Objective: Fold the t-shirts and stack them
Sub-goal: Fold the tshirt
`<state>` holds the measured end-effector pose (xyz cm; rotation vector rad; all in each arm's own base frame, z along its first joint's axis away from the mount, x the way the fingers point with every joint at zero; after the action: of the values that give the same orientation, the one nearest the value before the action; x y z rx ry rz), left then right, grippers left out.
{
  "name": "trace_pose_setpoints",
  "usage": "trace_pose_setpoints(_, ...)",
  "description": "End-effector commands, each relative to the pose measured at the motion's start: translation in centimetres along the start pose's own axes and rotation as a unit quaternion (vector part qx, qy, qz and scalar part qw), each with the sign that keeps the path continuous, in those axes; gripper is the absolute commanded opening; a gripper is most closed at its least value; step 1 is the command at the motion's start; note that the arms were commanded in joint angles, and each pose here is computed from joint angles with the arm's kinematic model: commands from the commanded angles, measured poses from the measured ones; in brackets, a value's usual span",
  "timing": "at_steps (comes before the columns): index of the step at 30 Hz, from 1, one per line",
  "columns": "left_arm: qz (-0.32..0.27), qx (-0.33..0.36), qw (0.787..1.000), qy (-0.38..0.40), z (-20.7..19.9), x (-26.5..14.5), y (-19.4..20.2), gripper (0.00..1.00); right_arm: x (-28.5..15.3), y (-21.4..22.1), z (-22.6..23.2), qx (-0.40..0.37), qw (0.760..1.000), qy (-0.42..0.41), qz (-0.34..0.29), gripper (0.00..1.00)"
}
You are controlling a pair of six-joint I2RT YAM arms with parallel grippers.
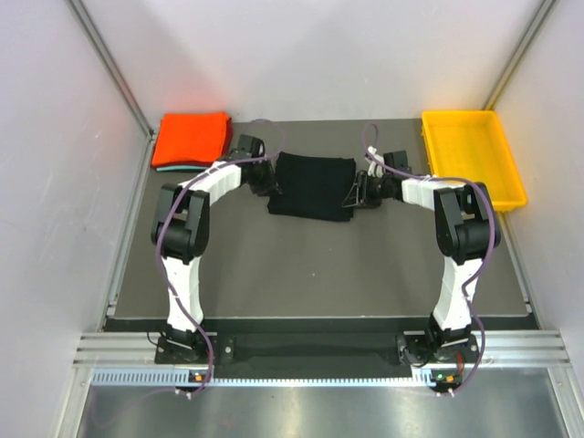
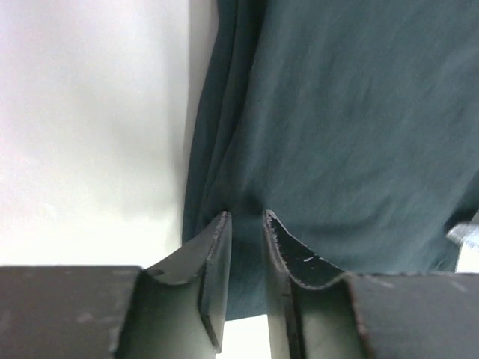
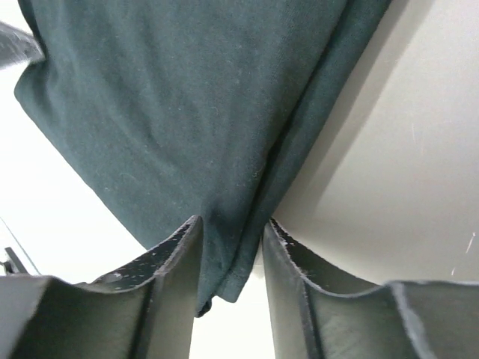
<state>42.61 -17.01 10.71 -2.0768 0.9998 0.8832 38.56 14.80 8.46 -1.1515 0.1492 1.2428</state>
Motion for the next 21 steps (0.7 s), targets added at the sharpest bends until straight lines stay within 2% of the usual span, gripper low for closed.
trace_pose_setpoints(1,-0.072,0.016,0.997,0.005,-2.5,-1.7,-3.7,0.29,-0.3,-1.7,0.5,-0.017,1.000,-0.002,-0.019,0.40)
trace_pose_setpoints(8,-0.100,0.043,0.993,0.042,-6.2,-2.2,-7.3,0.34,-0.6,-2.4,0.3,-0.025,1.000,0.010,-0.013,0.41)
trace_pose_setpoints(11,-0.091,0.050,0.994,0.030,-5.8,-1.7,-7.5,0.37,-1.2,-2.5,0.6,-0.026,1.000,0.014,-0.008,0.45)
trace_pose_setpoints(14,-0.081,0.062,0.994,0.046,-5.3,-1.0,-7.8,0.46,-1.9,-2.7,1.1,-0.030,0.999,0.010,-0.017,0.50)
trace_pose_setpoints(18,-0.036,0.076,0.992,0.096,-3.8,0.0,-8.3,0.46,-2.0,-2.2,1.4,-0.026,1.000,0.004,-0.016,0.54)
trace_pose_setpoints(20,-0.028,0.089,0.990,0.103,-2.8,0.8,-8.2,0.49,-1.7,-1.6,1.4,-0.020,1.000,0.002,-0.013,0.54)
trace_pose_setpoints(21,-0.023,0.094,0.989,0.112,-2.5,0.8,-8.3,0.50,-1.6,-1.2,1.4,-0.019,1.000,-0.003,-0.013,0.47)
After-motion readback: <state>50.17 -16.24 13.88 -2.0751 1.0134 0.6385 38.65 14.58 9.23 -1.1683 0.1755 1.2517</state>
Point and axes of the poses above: each gripper's point midway between its finger pads, its own x axis out along the fingers, its own z axis along the line the jaws close on, y = z × x, the point moved 8 cm from there along -x, back along the fingers, and after that the axes turned 15 degrees about -x, right-handed, at the moved point
